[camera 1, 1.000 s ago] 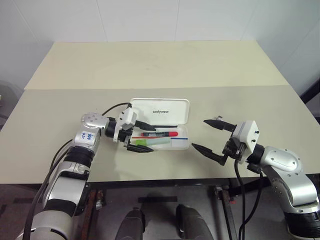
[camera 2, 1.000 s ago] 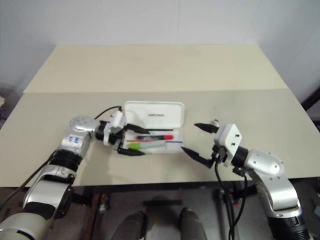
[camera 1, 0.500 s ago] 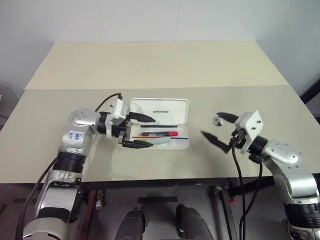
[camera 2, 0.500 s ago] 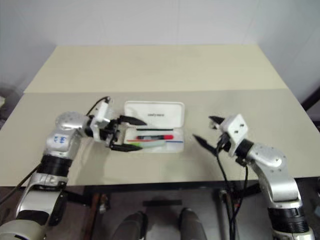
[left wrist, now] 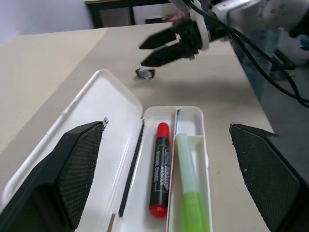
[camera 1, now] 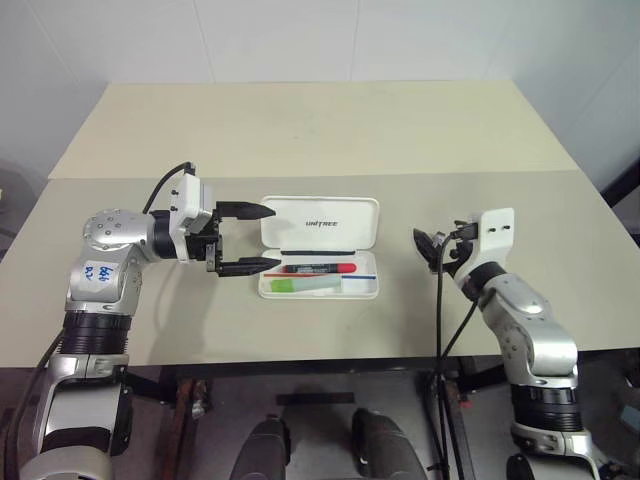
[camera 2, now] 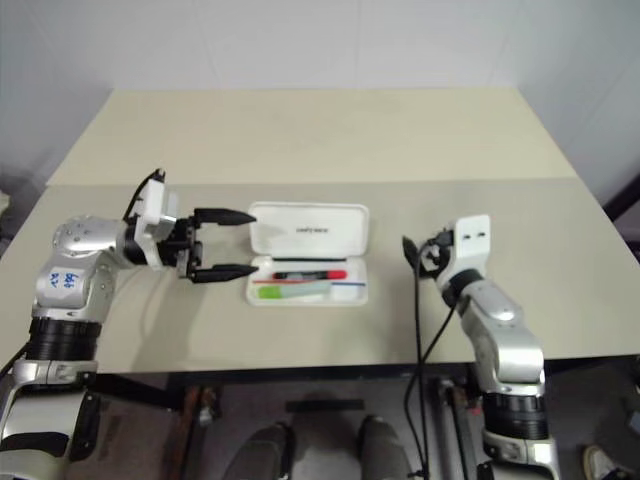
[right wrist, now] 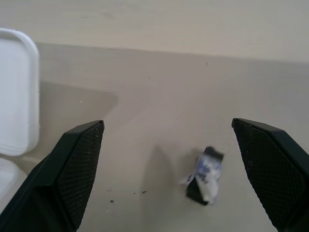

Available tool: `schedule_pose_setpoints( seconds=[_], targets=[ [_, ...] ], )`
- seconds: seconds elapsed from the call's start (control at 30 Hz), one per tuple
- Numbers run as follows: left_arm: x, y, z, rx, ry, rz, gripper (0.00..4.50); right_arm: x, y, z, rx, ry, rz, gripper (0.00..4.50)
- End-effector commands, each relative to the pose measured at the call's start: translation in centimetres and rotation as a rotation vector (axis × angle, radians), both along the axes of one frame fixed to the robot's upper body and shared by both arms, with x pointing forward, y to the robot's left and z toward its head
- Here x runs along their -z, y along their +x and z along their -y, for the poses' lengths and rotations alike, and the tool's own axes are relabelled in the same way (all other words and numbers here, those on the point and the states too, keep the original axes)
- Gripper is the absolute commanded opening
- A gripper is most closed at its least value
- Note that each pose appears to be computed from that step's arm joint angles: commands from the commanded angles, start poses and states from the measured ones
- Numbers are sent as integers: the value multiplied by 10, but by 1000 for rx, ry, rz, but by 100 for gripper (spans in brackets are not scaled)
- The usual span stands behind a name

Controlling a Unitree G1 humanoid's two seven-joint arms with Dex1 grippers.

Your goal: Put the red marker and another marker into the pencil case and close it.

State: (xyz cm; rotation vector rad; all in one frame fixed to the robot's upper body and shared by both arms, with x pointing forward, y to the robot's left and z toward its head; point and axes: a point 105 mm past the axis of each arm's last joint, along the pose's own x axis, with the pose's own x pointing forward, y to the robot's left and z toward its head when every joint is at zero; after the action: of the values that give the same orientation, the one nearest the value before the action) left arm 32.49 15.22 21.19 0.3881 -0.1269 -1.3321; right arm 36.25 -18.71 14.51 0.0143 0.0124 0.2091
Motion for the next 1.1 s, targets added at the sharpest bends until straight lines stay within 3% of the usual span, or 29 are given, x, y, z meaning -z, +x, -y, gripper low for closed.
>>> schedule_pose_setpoints(
  seconds=[0.03, 0.37, 0.47, 0.8, 1.03, 1.1],
  targets=[
    [-15, -6, -4, -11, -14, 66, 446, 12, 3, 11, 84, 6, -25, 450],
    [-18, -8, 1, -17, -25, 77, 446, 47, 12, 28, 226, 32, -99, 450],
    [-18, -8, 2, -16, -30, 81, 450, 45, 15, 18, 205, 68, -88, 383],
    [-19, -6, 4, -9, -34, 92, 450, 32, 17, 11, 164, 42, -30, 34],
    [-18, -6, 6, -4, -33, 94, 450, 11, 16, 1, 11, 1, 68, 33],
    [-16, -6, 6, 2, -29, 94, 450, -5, 9, -12, -177, -70, 124, 33]
  ],
)
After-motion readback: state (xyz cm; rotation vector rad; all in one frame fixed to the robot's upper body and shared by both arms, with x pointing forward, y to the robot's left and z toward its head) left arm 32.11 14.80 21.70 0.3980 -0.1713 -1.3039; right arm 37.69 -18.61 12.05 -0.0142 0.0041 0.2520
